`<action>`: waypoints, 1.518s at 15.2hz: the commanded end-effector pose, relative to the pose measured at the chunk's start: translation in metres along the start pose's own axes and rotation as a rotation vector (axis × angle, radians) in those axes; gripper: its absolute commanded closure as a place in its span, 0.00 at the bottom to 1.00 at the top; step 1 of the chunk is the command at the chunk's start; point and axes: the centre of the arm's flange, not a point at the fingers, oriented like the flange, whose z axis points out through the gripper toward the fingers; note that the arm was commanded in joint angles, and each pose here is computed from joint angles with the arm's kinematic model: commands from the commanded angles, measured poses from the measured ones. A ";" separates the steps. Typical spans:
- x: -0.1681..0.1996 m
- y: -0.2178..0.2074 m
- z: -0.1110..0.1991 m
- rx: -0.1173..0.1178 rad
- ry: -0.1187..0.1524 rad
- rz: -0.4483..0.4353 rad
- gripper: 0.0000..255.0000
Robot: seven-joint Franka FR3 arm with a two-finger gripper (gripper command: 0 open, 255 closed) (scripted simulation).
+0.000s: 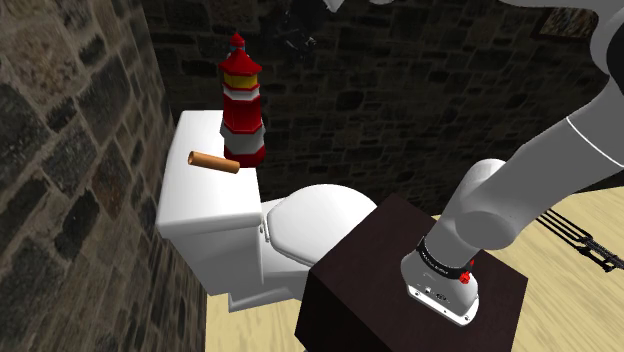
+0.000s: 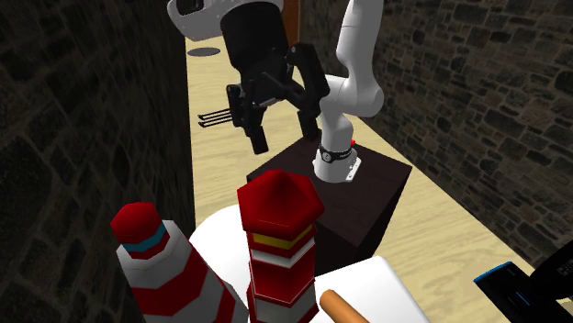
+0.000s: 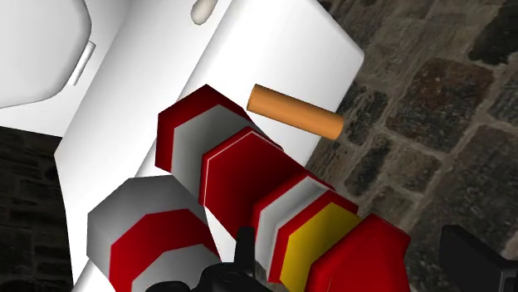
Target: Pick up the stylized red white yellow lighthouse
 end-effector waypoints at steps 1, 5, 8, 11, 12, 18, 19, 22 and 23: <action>0.020 -0.011 -0.001 0.048 0.030 0.002 0.00; 0.041 -0.020 0.007 0.110 0.069 0.003 0.00; 0.038 -0.011 0.020 0.110 0.069 0.003 0.00; 0.034 -0.003 0.033 0.110 0.069 0.003 0.00; 0.033 -0.001 0.035 0.110 0.069 0.003 0.00; 0.033 0.000 0.035 0.110 0.069 0.003 1.00; 0.032 0.000 0.035 0.110 0.069 0.003 1.00; 0.032 0.000 0.035 0.110 0.069 0.003 1.00; 0.033 -0.001 0.035 0.110 0.069 0.003 1.00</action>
